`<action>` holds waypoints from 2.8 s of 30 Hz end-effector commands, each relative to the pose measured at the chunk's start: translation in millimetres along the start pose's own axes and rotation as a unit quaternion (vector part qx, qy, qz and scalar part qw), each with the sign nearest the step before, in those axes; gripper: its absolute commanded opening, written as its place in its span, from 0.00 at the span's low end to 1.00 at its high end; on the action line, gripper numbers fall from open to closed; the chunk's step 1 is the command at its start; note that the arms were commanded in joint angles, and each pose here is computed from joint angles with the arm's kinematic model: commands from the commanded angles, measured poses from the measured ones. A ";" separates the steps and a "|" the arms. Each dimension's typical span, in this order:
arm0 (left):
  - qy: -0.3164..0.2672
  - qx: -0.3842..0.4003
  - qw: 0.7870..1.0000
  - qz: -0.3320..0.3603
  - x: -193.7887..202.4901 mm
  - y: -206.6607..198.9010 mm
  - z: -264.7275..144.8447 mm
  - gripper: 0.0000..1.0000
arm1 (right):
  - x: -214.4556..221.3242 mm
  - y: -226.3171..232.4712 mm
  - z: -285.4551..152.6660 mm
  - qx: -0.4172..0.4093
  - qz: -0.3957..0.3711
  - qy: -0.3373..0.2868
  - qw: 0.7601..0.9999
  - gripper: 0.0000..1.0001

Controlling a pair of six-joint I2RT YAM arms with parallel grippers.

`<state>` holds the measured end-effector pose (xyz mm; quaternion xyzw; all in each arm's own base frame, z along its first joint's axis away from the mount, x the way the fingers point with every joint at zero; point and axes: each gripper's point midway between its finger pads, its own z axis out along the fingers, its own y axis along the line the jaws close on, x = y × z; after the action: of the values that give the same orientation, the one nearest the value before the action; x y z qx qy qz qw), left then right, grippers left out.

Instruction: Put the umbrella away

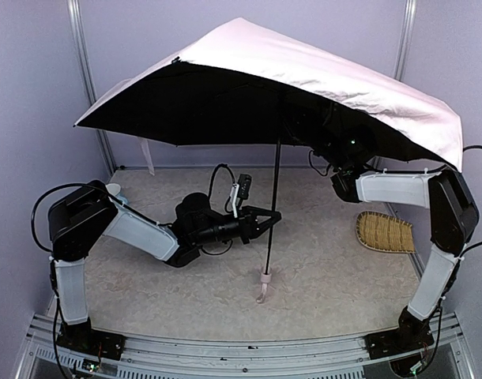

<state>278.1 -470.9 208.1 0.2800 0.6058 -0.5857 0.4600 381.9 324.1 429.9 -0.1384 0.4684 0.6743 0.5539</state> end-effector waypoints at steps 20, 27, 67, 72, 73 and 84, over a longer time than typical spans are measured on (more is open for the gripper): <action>-0.028 0.022 0.999 0.032 -11.1 -15.0 7.8 0.00 | -44.6 -16.3 10.5 0.049 -0.052 -0.116 0.991 0.51; -0.033 0.022 0.999 0.032 -13.1 -18.0 7.7 0.00 | -37.8 -37.8 4.0 0.088 -0.048 -0.116 0.988 0.61; -0.034 0.002 0.999 0.019 -10.4 -2.6 7.6 0.00 | -16.9 -49.6 -3.6 0.095 -0.047 -0.082 0.991 0.41; -0.032 -0.001 0.999 0.019 -8.6 -1.6 7.7 0.00 | -18.0 -49.9 -5.1 0.094 -0.046 -0.082 0.991 0.27; -0.032 -0.001 0.999 0.019 -8.7 -1.4 7.2 0.00 | -19.2 -49.4 -5.9 0.094 -0.047 -0.084 0.991 0.27; -0.031 0.000 0.999 0.021 -7.7 -2.3 7.6 0.00 | -30.1 -44.0 -4.2 0.092 -0.069 -0.091 0.989 0.36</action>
<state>284.1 -474.4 189.2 0.2531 0.6310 -0.5770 0.4526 436.5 310.0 407.6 -0.0488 0.4889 0.6031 0.6284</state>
